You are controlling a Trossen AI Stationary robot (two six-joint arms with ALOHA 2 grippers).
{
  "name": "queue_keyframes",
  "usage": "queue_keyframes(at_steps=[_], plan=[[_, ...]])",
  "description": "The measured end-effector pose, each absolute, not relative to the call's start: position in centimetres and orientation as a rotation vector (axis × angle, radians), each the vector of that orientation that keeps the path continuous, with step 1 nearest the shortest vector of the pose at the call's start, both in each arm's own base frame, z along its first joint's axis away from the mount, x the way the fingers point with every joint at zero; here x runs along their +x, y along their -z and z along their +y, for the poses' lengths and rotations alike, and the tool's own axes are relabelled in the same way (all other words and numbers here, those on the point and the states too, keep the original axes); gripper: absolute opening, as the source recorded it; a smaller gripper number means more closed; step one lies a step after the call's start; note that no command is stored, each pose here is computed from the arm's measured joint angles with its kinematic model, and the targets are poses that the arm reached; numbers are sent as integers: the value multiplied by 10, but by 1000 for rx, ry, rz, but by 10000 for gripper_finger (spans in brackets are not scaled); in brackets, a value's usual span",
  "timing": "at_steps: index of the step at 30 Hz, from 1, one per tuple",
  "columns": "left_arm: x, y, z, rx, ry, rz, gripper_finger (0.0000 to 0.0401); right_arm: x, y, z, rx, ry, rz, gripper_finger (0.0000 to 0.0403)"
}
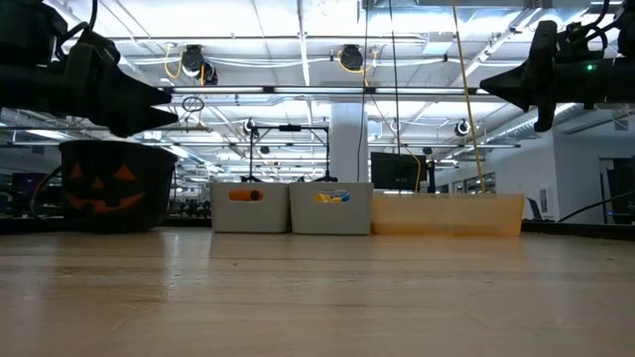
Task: Pick & Place Toys
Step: Return to Home Position
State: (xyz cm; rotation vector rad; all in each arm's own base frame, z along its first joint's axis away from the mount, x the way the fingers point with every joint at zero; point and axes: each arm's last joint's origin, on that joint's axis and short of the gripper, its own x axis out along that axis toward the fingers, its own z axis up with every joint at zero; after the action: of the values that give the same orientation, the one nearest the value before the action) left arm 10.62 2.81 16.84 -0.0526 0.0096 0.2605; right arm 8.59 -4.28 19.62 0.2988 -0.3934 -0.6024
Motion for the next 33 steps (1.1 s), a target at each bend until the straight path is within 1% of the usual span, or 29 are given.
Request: queue_keyframes(at_steps=[9, 13, 15, 19, 25, 29, 33], plan=[[106, -168, 28, -116, -260, 1, 360, 86, -196, -43, 300, 604, -394, 0], [106, -168, 28, -84, -263, 6, 360, 86, -196, -43, 299, 604, -394, 0], [106, -168, 29, -72, -294, 6, 360, 86, -196, -43, 294, 605, -393, 0], [105, -168, 32, -126, -393, -8, 360, 86, -196, -43, 293, 606, -392, 0], [105, -168, 33, -84, -422, 0, 358, 86, -196, -43, 293, 606, -392, 0], [105, -168, 33, -82, -427, 0, 331, 86, -196, -43, 293, 607, -392, 0], [105, -168, 32, -66, -389, 4, 283, 86, -196, -43, 293, 607, -392, 0]])
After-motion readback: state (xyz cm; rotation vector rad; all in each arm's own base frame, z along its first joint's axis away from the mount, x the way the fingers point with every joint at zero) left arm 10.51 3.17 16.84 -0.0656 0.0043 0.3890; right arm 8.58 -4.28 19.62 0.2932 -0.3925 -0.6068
